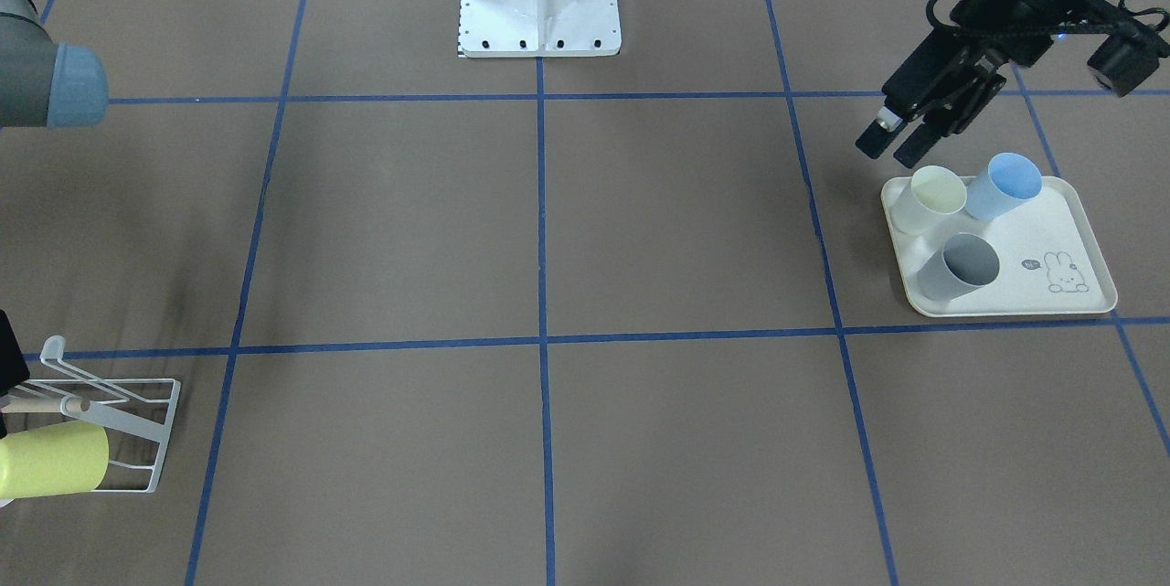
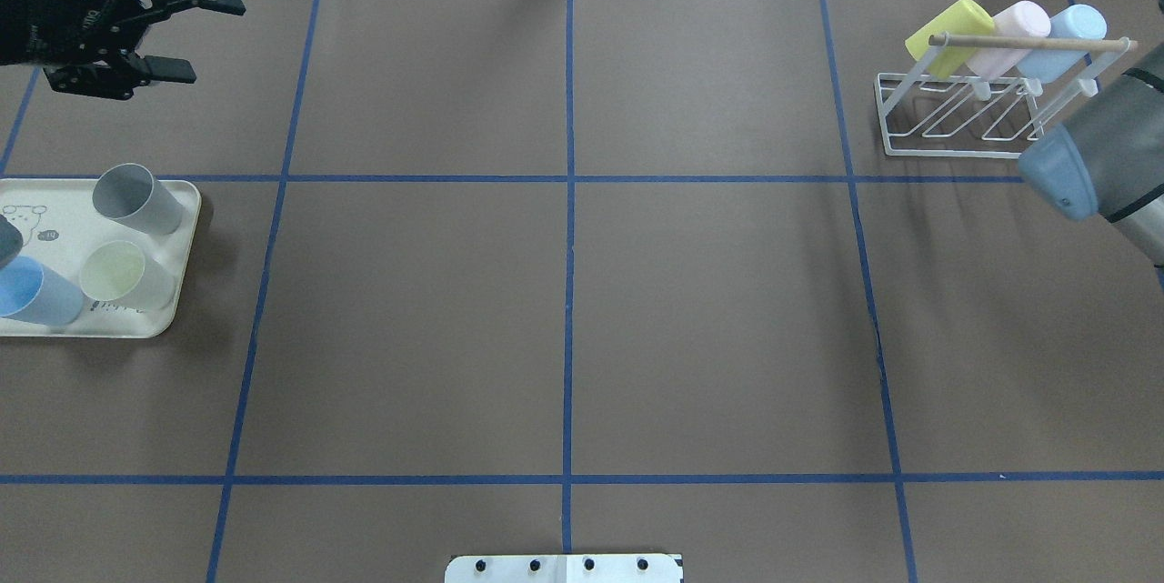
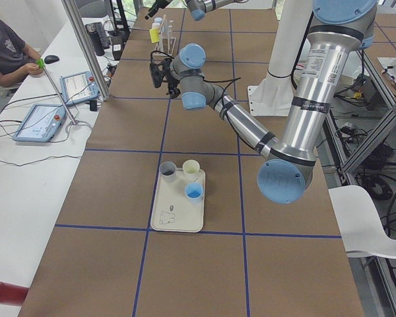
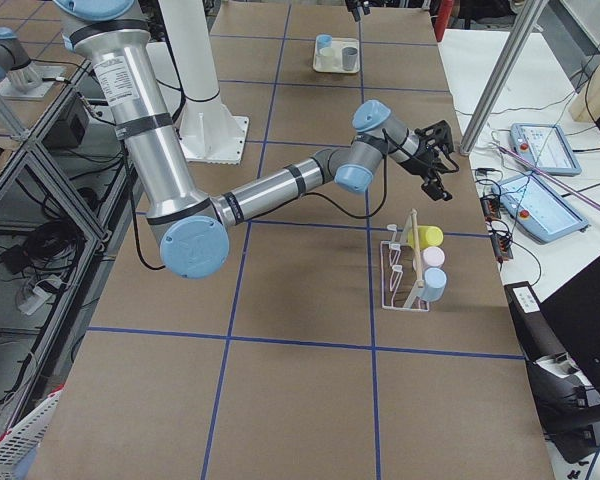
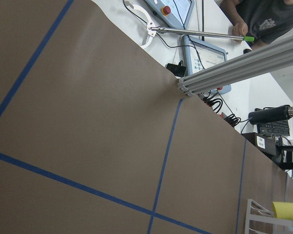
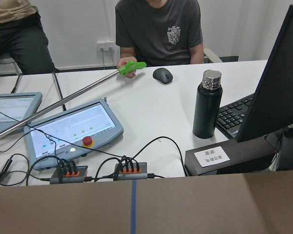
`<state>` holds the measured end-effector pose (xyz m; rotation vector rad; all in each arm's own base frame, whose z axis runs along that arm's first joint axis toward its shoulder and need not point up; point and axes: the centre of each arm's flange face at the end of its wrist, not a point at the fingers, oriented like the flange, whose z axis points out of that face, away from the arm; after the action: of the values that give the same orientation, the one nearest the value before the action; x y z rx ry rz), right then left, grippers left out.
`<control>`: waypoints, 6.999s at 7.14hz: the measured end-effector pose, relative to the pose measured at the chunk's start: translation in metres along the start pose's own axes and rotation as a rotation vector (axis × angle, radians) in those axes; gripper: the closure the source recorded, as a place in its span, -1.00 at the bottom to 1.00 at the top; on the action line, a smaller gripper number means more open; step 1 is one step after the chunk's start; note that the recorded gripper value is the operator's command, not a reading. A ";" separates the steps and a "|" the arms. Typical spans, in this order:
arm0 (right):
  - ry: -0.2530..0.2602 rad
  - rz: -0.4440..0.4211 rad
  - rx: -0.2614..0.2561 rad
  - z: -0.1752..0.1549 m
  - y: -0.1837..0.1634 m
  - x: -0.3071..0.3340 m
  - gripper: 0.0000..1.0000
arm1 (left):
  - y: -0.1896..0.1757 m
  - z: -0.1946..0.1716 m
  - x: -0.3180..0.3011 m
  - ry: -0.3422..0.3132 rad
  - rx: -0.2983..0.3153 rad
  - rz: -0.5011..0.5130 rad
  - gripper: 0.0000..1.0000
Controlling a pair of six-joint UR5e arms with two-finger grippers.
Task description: Transfer IKEA cup to right arm and place on rack
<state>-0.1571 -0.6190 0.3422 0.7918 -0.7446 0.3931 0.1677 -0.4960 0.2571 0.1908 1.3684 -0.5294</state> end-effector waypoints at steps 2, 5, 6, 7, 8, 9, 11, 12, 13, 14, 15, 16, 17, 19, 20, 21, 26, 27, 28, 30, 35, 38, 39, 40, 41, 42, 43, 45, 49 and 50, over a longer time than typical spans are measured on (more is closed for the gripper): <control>-0.066 0.020 -0.079 -0.059 -0.009 -0.032 -1.00 | -0.034 -0.023 -0.020 -0.112 -0.030 0.089 -1.00; -0.189 0.176 -0.186 -0.094 0.002 -0.070 -1.00 | -0.060 -0.042 -0.099 -0.297 -0.128 0.236 -1.00; -0.221 0.244 -0.214 -0.101 0.011 -0.089 -1.00 | -0.060 -0.045 -0.137 -0.339 -0.164 0.276 -1.00; -0.258 0.315 -0.238 -0.108 0.020 -0.108 -1.00 | -0.058 -0.047 -0.174 -0.377 -0.199 0.319 -1.00; -0.311 0.386 -0.257 -0.112 0.033 -0.126 -1.00 | -0.054 -0.051 -0.212 -0.415 -0.238 0.362 -1.00; -0.363 0.450 -0.269 -0.114 0.048 -0.142 -1.00 | -0.048 -0.054 -0.252 -0.453 -0.280 0.392 -1.00; -0.409 0.529 -0.278 -0.115 0.075 -0.165 -1.00 | -0.043 -0.055 -0.316 -0.535 -0.332 0.405 -1.00; -0.434 0.546 -0.282 -0.116 0.083 -0.171 -1.00 | -0.045 -0.050 -0.335 -0.562 -0.347 0.395 -1.00; -0.458 0.551 -0.284 -0.117 0.089 -0.171 -1.00 | -0.047 -0.043 -0.347 -0.578 -0.360 0.383 -1.00; -0.470 0.552 -0.288 -0.117 0.093 -0.171 -1.00 | -0.046 -0.034 -0.352 -0.587 -0.375 0.374 -1.00; -0.475 0.551 -0.290 -0.118 0.095 -0.171 -1.00 | -0.041 -0.022 -0.354 -0.594 -0.397 0.369 -1.00; -0.479 0.551 -0.292 -0.119 0.096 -0.171 -1.00 | -0.034 -0.010 -0.355 -0.601 -0.418 0.364 -1.00; -0.479 0.551 -0.293 -0.119 0.096 -0.171 -1.00 | -0.029 -0.002 -0.355 -0.606 -0.432 0.360 -1.00; -0.479 0.550 -0.294 -0.119 0.096 -0.171 -1.00 | -0.028 0.004 -0.358 -0.610 -0.443 0.358 -1.00; -0.478 0.550 -0.294 -0.118 0.096 -0.171 -1.00 | -0.031 0.008 -0.359 -0.611 -0.445 0.358 -1.00; -0.478 0.549 -0.294 -0.118 0.097 -0.170 -1.00 | -0.035 0.014 -0.360 -0.614 -0.448 0.356 -1.00; -0.476 0.548 -0.297 -0.117 0.098 -0.171 -1.00 | -0.046 0.027 -0.389 -0.593 -0.434 0.380 0.30; -0.476 0.547 -0.298 -0.117 0.099 -0.171 -1.00 | -0.046 0.027 -0.390 -0.588 -0.430 0.384 0.82; -0.476 0.546 -0.299 -0.116 0.100 -0.172 -1.00 | -0.046 0.027 -0.388 -0.582 -0.428 0.387 1.00; -0.475 0.543 -0.299 -0.116 0.100 -0.172 -1.00 | -0.045 0.025 -0.382 -0.570 -0.427 0.389 1.00; -0.476 0.537 -0.298 -0.112 0.102 -0.170 -1.00 | -0.099 -0.049 -0.366 -0.515 -0.298 0.259 1.00; -0.483 0.539 -0.296 -0.110 0.102 -0.170 -1.00 | -0.147 -0.089 -0.277 -0.516 -0.199 0.209 1.00; -0.485 0.543 -0.297 -0.110 0.102 -0.172 -1.00 | -0.167 -0.095 -0.238 -0.521 -0.168 0.207 1.00; -0.489 0.546 -0.298 -0.111 0.101 -0.173 -1.00 | -0.185 -0.096 -0.192 -0.537 -0.150 0.202 1.00; -0.493 0.549 -0.300 -0.113 0.101 -0.175 -1.00 | -0.196 -0.093 -0.144 -0.554 -0.140 0.193 1.00; -0.500 0.555 -0.304 -0.114 0.102 -0.177 -1.00 | -0.196 -0.083 -0.104 -0.560 -0.133 0.169 1.00; -0.509 0.560 -0.310 -0.115 0.105 -0.179 -1.00 | -0.180 -0.060 -0.069 -0.552 -0.129 0.123 1.00; -0.531 0.573 -0.322 -0.117 0.111 -0.183 -1.00 | -0.125 0.004 -0.013 -0.468 -0.109 0.023 1.00; -0.552 0.617 -0.351 -0.114 0.121 -0.192 -1.00 | -0.031 0.079 0.040 -0.168 -0.054 -0.156 1.00; -0.570 0.641 -0.357 -0.116 0.122 -0.194 -1.00 | -0.009 0.090 0.049 -0.065 -0.044 -0.222 1.00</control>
<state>-0.3078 -0.4610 0.2066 0.3001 -1.5679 0.5919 0.2481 -0.5551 0.2301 -0.0153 1.3447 -0.6841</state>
